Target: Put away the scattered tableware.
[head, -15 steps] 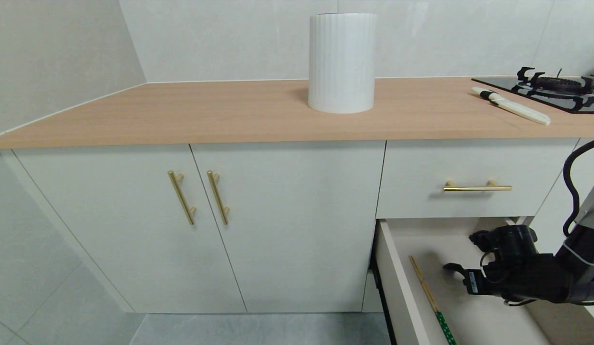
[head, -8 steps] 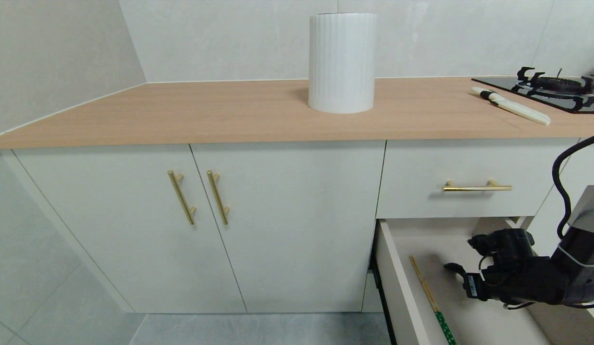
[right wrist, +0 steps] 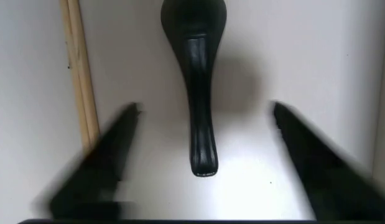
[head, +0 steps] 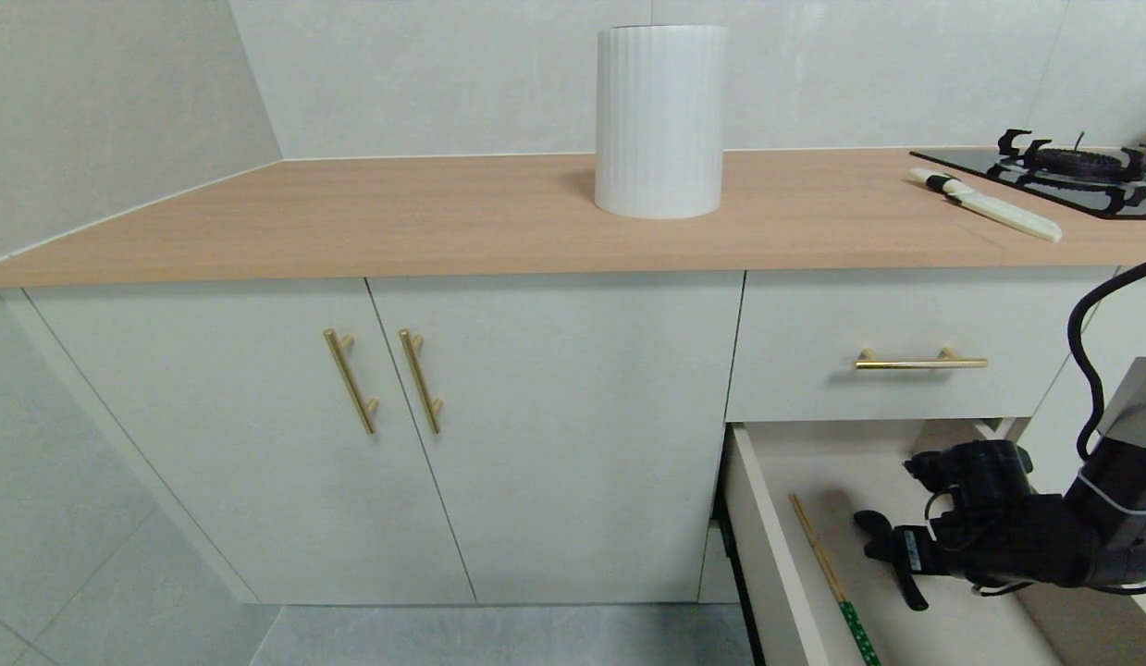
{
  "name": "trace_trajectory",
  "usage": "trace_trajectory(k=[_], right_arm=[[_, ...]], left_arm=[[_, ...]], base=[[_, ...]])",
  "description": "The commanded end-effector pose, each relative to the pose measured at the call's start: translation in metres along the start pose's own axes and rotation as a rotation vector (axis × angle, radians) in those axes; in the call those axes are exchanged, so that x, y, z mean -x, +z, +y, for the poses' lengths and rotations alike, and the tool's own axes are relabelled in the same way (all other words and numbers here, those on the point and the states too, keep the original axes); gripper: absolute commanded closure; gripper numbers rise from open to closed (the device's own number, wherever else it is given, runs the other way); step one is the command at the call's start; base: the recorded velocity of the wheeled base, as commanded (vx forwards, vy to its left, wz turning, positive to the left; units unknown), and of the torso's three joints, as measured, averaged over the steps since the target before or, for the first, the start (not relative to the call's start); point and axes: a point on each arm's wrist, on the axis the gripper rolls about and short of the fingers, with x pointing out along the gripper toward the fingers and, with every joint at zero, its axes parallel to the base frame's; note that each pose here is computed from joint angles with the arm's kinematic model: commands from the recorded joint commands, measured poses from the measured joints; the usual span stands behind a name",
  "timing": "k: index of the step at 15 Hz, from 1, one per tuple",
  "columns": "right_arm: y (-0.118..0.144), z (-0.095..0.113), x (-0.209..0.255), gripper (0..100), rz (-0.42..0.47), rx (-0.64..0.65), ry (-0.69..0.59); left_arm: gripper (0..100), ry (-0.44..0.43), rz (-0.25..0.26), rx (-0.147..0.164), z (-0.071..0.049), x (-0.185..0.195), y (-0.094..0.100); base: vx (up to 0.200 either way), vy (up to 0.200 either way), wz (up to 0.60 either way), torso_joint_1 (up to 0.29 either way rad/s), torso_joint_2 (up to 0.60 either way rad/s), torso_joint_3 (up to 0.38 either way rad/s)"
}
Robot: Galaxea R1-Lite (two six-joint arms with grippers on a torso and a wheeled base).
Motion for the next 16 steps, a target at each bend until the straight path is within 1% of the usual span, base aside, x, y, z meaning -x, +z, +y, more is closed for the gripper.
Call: trace_trajectory(k=[1, 2, 5, 8, 9, 11, 14, 16], right_arm=[[0.003, 0.0, 0.003, 0, -0.013, 0.0, 0.0], [0.009, -0.001, 0.012, 0, -0.05, -0.002, -0.006], [0.034, -0.001, 0.071, 0, -0.229, -0.022, -0.019], [0.04, -0.004, 0.102, 0, -0.31, -0.03, -0.022], [0.039, -0.004, 0.109, 0, -0.318, -0.028, -0.022], [0.039, -0.004, 0.137, 0, -0.322, -0.025, -0.018], [0.032, 0.001, 0.188, 0, -0.339, -0.001, 0.073], [0.025, 0.006, 0.216, 0, -0.301, 0.018, 0.104]], left_arm=[[0, 0.001, 0.001, 0.0, 0.0, 0.0, 0.0], [0, 0.001, -0.001, 0.0, 0.0, 0.0, 0.0], [0, 0.001, -0.001, 0.0, 0.0, 0.0, 0.0], [0, 0.001, -0.001, 0.0, 0.0, 0.0, 0.0], [0, 0.001, 0.001, 0.0, 0.0, 0.0, 0.0], [0, 0.001, 0.002, 0.0, 0.0, 0.0, 0.0], [0, 0.001, -0.001, 0.0, 0.0, 0.0, 0.0], [0, 0.001, -0.001, 0.0, 0.0, 0.0, 0.0]], base=[[0.0, 0.0, 0.0, 0.0, 0.0, 0.0], [0.0, 0.0, 0.0, 0.0, 0.0, 0.0], [0.0, 0.0, 0.0, 0.0, 0.0, 0.0], [0.0, 0.0, 0.0, 0.0, 0.0, 0.0], [0.0, 0.0, 0.0, 0.0, 0.0, 0.0], [0.0, 0.0, 0.0, 0.0, 0.0, 0.0], [0.0, 0.0, 0.0, 0.0, 0.0, 0.0], [0.0, 0.0, 0.0, 0.0, 0.0, 0.0]])
